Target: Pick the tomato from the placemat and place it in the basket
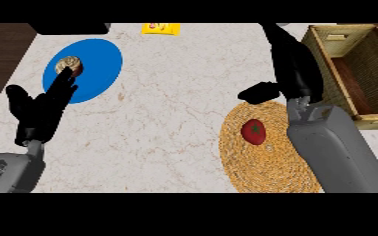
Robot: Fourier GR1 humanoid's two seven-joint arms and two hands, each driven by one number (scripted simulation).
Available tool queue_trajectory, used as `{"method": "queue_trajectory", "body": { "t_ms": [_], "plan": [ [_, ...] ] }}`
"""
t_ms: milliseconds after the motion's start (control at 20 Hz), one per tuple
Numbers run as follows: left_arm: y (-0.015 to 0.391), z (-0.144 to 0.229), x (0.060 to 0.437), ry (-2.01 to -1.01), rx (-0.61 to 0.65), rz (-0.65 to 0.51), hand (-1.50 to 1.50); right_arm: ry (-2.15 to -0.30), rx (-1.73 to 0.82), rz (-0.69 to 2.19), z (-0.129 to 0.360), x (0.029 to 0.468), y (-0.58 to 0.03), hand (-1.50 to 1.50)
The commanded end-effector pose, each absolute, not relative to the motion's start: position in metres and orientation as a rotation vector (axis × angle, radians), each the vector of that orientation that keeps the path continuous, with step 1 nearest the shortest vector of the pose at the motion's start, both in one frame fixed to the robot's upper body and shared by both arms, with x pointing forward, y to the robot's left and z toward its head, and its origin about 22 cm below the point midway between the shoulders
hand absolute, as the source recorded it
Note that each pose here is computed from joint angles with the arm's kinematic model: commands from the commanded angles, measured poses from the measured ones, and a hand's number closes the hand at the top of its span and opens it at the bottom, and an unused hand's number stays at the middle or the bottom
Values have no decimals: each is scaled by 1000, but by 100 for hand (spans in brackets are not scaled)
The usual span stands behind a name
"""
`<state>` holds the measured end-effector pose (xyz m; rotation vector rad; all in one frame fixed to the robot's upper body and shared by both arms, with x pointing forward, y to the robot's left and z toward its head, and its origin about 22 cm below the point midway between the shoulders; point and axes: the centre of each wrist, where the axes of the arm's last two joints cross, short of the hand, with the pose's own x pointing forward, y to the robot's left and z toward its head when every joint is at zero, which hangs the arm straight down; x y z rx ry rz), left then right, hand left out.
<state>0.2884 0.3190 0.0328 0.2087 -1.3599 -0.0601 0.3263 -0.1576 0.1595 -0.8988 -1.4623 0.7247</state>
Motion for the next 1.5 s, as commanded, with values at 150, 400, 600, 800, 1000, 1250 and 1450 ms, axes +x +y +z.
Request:
{"method": "queue_trajectory", "body": {
  "t_ms": [150,400,600,800,1000,1250,1450],
  "plan": [
    [328,38,287,-1368,207,-69,0,-1144,-1037,784,253,322,-167,-150],
    [334,33,287,-1358,222,-38,0,-1044,-834,909,259,309,-182,-150],
    [311,36,290,-1369,223,-50,0,-1058,-765,893,269,291,-216,-150],
    [323,26,273,-1374,207,-35,0,-1127,-695,837,265,248,-225,-150],
    [318,46,289,-1389,217,-60,0,-1200,-714,737,251,229,-244,-150],
    [323,34,277,-1390,220,-69,0,-1237,-676,688,208,192,-237,-150],
    [325,38,282,-1395,213,-72,0,-1290,-705,679,181,209,-232,-150]
  ]
}}
